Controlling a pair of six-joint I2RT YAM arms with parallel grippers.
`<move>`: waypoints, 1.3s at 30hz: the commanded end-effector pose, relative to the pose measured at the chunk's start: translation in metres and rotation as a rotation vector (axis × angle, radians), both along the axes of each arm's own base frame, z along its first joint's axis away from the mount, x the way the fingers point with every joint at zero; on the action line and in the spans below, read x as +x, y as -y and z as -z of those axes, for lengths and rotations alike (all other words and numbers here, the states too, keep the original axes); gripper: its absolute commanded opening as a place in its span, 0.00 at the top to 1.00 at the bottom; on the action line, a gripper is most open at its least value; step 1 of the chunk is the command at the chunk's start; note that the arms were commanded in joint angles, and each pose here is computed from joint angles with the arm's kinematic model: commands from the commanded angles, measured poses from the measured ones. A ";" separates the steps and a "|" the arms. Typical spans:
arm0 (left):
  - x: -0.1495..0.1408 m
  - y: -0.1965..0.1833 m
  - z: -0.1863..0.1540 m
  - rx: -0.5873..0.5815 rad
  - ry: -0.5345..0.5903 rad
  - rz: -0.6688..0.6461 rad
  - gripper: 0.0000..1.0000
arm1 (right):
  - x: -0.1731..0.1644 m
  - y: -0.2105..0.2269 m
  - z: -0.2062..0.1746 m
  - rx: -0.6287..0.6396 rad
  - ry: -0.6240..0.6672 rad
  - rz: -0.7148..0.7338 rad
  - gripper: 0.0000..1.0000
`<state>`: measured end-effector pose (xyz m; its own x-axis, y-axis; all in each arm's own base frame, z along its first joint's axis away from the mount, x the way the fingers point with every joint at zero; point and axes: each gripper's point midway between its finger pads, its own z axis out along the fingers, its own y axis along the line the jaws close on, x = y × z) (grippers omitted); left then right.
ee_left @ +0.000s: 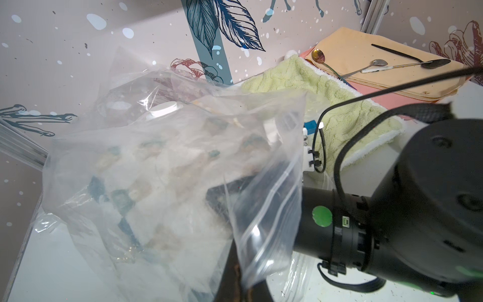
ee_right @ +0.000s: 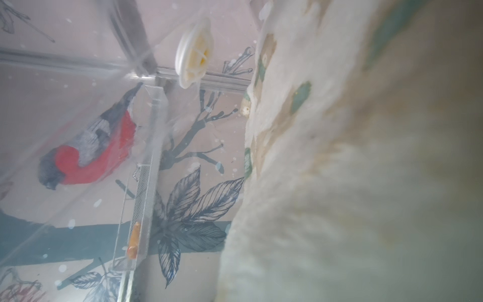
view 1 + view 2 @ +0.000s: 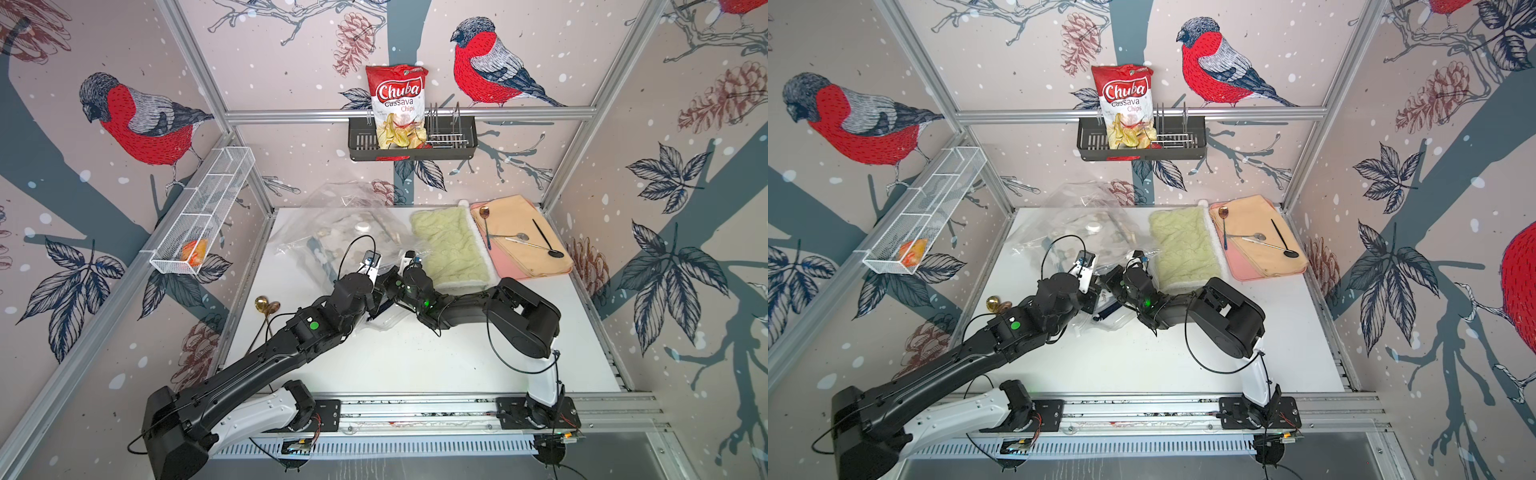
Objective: Take the blanket out of the vacuum bag
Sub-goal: Take out the blanket from the vacuum bag.
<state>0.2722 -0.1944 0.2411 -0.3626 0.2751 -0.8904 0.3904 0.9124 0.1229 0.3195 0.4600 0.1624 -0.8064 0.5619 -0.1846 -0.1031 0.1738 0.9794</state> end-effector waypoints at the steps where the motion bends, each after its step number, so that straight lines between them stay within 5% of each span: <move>1: 0.005 0.003 -0.012 -0.040 0.016 -0.006 1.00 | -0.009 0.002 -0.032 0.086 0.069 -0.032 1.00; 13: 0.009 0.001 -0.013 -0.062 0.015 -0.023 1.00 | -0.047 0.029 -0.059 0.133 0.079 -0.059 1.00; 23: 0.011 -0.007 -0.017 -0.067 0.033 -0.057 1.00 | -0.090 0.073 -0.064 0.028 0.127 -0.054 1.00; 31: 0.012 -0.010 -0.020 -0.071 0.039 -0.075 1.00 | -0.125 0.107 -0.115 -0.076 0.294 -0.011 1.00; 39: 0.012 -0.020 -0.022 -0.072 0.049 -0.119 1.00 | -0.123 0.154 -0.196 -0.137 0.451 0.118 1.00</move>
